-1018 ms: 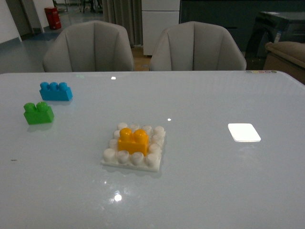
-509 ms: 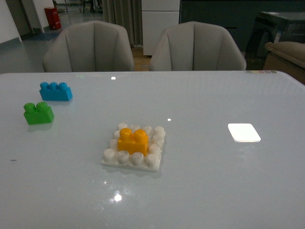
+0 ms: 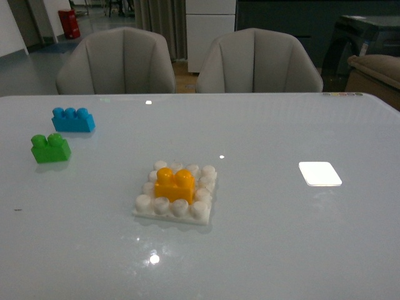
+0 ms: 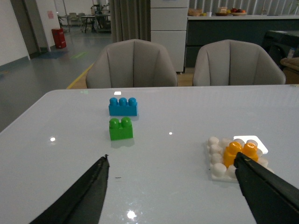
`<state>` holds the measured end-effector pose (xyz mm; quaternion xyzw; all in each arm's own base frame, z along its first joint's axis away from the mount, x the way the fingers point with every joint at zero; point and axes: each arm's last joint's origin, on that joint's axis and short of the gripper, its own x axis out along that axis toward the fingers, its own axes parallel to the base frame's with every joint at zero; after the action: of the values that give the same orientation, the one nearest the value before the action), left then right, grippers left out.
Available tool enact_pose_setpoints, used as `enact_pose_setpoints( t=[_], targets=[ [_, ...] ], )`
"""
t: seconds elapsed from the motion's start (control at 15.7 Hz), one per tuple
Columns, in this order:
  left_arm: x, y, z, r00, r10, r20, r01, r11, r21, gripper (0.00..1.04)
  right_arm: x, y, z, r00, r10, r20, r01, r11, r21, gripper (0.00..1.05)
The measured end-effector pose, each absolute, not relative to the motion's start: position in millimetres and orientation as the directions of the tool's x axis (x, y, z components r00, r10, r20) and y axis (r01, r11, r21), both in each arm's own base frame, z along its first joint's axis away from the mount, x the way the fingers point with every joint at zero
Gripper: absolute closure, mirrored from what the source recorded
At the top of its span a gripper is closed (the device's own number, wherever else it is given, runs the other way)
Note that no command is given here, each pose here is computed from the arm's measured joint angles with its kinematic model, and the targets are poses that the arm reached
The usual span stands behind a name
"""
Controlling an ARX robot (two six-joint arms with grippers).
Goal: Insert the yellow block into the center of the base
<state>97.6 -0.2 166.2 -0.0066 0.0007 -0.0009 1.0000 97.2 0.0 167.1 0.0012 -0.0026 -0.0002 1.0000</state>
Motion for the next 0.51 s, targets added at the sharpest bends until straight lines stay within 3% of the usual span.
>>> enact_pose_setpoints(
  t=[0.13,0.51],
  targets=[
    [97.6,-0.2,166.2,1.0,-0.002,-0.001,0.002,1.0,-0.011,0.06,97.2,0.0,167.1,1.0,0.0,0.005,0.0,1.0,0.002,0.06],
    [97.6,-0.2,166.2,1.0,-0.002,-0.001,0.002,1.0,-0.011,0.07,97.2,0.0,167.1,1.0,0.0,0.005,0.0,1.0,0.002,0.06]
  ],
)
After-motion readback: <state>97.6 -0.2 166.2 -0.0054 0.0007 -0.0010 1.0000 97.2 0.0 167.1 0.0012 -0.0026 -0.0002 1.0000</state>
